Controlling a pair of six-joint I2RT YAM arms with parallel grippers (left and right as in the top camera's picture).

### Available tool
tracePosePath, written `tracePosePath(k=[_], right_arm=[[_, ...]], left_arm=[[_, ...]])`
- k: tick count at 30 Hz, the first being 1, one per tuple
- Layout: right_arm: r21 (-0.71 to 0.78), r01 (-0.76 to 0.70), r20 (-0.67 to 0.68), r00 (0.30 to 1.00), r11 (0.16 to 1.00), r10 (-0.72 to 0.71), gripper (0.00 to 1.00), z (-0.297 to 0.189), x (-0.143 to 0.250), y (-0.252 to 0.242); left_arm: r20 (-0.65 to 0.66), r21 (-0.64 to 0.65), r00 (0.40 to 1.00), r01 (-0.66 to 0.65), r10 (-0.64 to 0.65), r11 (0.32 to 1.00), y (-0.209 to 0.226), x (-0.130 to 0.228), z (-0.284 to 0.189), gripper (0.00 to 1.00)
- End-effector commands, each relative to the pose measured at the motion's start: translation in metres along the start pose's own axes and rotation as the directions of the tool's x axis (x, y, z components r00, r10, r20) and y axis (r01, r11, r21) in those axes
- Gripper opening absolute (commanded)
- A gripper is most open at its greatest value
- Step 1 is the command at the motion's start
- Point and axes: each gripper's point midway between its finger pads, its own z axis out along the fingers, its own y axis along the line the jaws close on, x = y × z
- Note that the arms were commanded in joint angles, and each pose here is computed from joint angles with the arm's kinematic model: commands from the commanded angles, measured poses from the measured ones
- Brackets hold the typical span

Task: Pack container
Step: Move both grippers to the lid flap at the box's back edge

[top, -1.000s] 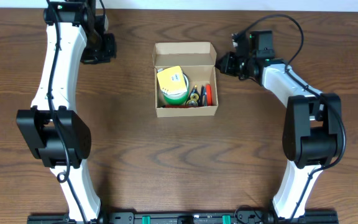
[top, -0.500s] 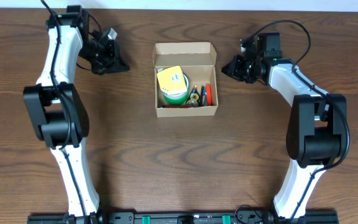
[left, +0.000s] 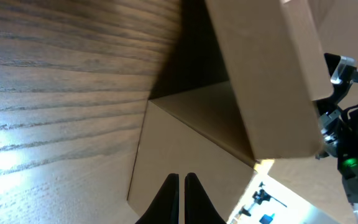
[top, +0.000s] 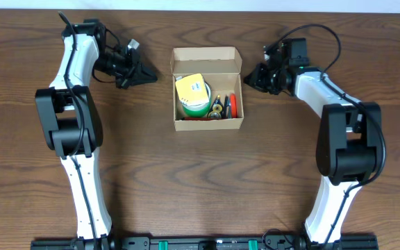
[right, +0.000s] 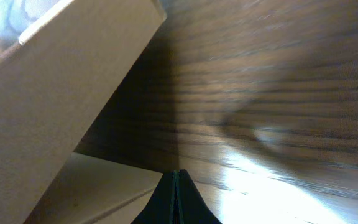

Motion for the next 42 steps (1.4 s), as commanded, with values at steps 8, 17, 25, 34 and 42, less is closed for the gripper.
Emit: tracePosePath(k=[8, 17, 25, 34, 42], right_arm=[[-0.013, 0.001, -0.015, 1.000, 1.000, -0.001, 0.01, 0.014, 0.008, 0.012], [-0.064, 0.038, 0.002, 0.999, 0.997, -0.038, 0.01, 0.017, 0.005, 0.027], [-0.154, 0.090, 0.044, 0.995, 0.984, -0.084, 0.01, 0.014, -0.006, 0.046], [-0.260, 0.145, 0.071, 0.989, 0.955, -0.131, 0.01, 0.009, -0.012, 0.068], [-0.256, 0.128, 0.057, 0.991, 0.958, -0.117, 0.01, 0.010, -0.010, 0.067]], left_arm=[[-0.020, 0.011, 0.999, 0.028, -0.028, 1.000, -0.008, -0.002, 0.026, 0.06], [-0.002, 0.012, 0.999, 0.049, -0.048, 0.999, -0.012, -0.008, 0.031, 0.06], [0.000, 0.000, 0.998, 0.060, -0.060, 0.998, -0.010, -0.008, 0.031, 0.05], [0.007, -0.019, 0.996, 0.086, -0.086, 0.996, -0.006, -0.009, 0.031, 0.06], [0.051, -0.107, 0.987, 0.156, -0.152, 0.982, 0.010, -0.014, 0.029, 0.05]])
